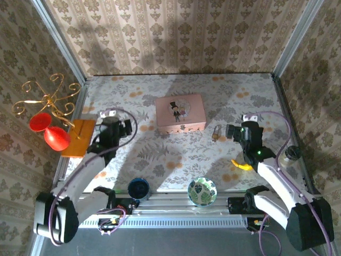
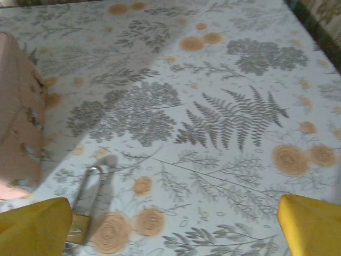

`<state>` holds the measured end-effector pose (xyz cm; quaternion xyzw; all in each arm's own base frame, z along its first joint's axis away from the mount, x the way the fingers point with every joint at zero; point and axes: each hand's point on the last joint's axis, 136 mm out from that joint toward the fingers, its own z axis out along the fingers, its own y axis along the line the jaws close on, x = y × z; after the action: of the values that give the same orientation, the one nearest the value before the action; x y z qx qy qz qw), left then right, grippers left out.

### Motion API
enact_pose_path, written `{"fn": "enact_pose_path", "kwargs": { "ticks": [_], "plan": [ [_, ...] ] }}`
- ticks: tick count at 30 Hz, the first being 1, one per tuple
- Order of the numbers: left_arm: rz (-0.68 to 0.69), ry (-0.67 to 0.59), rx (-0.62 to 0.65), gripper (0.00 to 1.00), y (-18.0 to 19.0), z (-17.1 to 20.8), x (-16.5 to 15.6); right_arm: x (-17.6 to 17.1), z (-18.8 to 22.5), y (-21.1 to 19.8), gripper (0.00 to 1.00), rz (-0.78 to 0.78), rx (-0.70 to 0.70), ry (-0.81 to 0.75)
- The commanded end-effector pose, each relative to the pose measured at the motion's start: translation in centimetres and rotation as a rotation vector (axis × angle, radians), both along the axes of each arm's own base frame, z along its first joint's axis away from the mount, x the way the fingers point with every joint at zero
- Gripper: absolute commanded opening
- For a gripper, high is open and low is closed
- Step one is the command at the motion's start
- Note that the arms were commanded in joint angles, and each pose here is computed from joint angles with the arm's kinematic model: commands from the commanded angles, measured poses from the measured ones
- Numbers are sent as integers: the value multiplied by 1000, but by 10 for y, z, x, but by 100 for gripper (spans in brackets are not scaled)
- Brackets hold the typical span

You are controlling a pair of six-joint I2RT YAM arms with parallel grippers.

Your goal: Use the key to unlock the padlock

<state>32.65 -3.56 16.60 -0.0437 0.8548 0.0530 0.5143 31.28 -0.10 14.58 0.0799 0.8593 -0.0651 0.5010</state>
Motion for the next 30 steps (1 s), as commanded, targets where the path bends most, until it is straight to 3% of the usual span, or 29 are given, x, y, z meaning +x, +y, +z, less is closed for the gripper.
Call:
{"fn": "enact_pose_path", "kwargs": {
  "ticks": [1, 5, 17, 21, 24, 30],
  "plan": [
    [64, -192, 146, 100, 29, 29, 1, 8, 28, -17, 100, -48, -96, -186],
    [45, -239, 195, 100, 42, 20, 2, 15, 12, -22, 100, -36, -101, -195],
    [-53, -323, 141, 100, 57, -8, 24, 51, -11, -23, 100, 1, -69, -232],
    [-117, -292, 91, 100, 46, -18, 27, 61, -12, -23, 100, 16, -35, -236],
    [-184, -387, 67, 100, 32, -12, 28, 66, -18, -21, 100, 27, -15, -250],
    [-212, -322, 63, 100, 28, -41, 43, 77, -44, -18, 100, 49, -6, -226]
  ]
}}
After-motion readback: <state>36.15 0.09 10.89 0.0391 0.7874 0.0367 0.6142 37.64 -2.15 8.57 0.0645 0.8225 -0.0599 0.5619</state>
